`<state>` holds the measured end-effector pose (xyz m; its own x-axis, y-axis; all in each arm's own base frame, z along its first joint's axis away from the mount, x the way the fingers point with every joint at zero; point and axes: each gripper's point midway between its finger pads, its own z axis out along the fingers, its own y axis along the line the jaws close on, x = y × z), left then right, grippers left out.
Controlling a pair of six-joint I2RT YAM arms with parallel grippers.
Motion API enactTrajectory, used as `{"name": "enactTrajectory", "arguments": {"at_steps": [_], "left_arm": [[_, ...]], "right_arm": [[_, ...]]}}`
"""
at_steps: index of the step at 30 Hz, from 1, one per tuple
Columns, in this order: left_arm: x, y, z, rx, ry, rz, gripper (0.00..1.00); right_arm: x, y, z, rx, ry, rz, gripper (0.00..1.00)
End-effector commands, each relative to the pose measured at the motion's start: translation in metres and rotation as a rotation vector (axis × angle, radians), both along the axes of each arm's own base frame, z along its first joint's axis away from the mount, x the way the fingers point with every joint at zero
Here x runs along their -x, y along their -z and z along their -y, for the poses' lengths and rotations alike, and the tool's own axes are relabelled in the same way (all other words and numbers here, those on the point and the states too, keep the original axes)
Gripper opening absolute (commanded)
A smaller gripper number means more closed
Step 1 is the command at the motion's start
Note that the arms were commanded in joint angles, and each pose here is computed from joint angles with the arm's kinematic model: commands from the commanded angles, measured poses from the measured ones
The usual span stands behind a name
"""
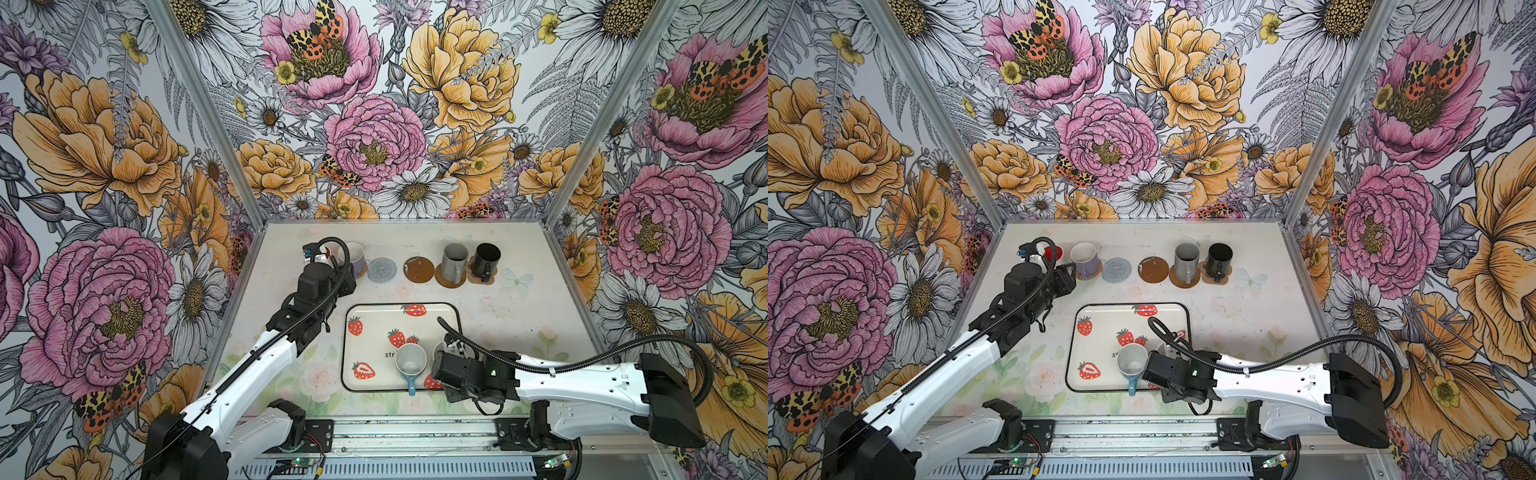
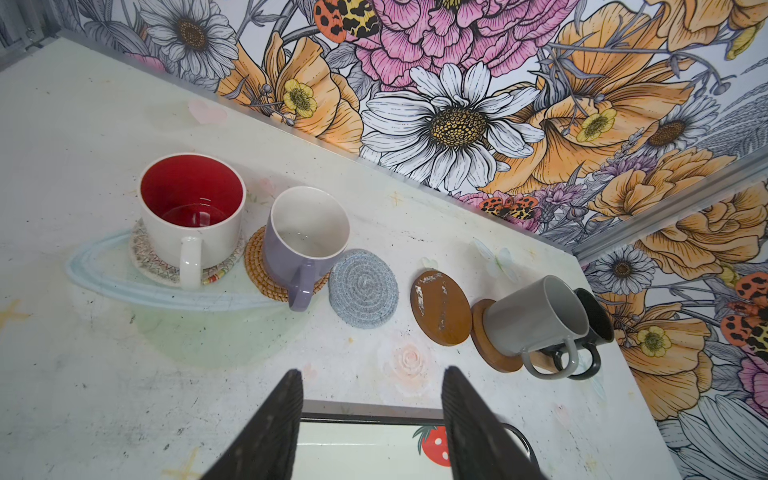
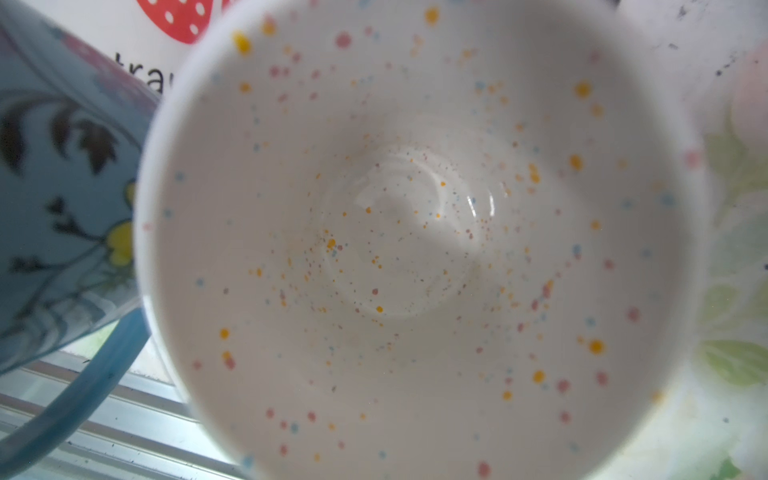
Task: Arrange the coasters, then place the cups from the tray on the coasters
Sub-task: 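Lower the right gripper onto the white speckled mug rim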
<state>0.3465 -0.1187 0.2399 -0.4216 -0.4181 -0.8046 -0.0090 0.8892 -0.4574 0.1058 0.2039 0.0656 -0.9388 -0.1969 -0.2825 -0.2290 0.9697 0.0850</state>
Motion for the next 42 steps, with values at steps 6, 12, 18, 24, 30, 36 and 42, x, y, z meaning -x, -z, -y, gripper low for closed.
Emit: {"name": "enactTrajectory", "arguments": {"at_steps": [6,12,18,24,30,36,42], "left_arm": [[-0.003,0.004,0.000,-0.007,0.013,-0.010,0.56],[-0.003,0.005,0.000,-0.009,0.013,-0.014,0.56],[-0.003,0.005,-0.002,-0.009,0.008,-0.014,0.56],[-0.003,0.008,-0.004,-0.010,0.005,-0.019,0.55],[-0.005,0.009,-0.006,-0.008,0.000,-0.021,0.55],[-0.008,0.013,-0.008,-0.005,-0.005,-0.028,0.56],[-0.014,0.020,-0.007,0.009,-0.006,-0.033,0.56]], "right_arm": [[-0.006,0.006,-0.001,0.015,-0.009,0.004,0.17],[-0.008,0.006,-0.005,0.034,-0.037,-0.001,0.00],[-0.011,0.000,-0.010,0.028,-0.059,0.015,0.00],[-0.019,-0.026,-0.015,-0.023,-0.067,0.071,0.00],[-0.028,-0.040,-0.006,-0.021,-0.053,0.100,0.00],[-0.040,-0.049,-0.005,-0.001,-0.065,0.113,0.00],[-0.057,-0.062,-0.005,-0.001,-0.078,0.129,0.00]]}}
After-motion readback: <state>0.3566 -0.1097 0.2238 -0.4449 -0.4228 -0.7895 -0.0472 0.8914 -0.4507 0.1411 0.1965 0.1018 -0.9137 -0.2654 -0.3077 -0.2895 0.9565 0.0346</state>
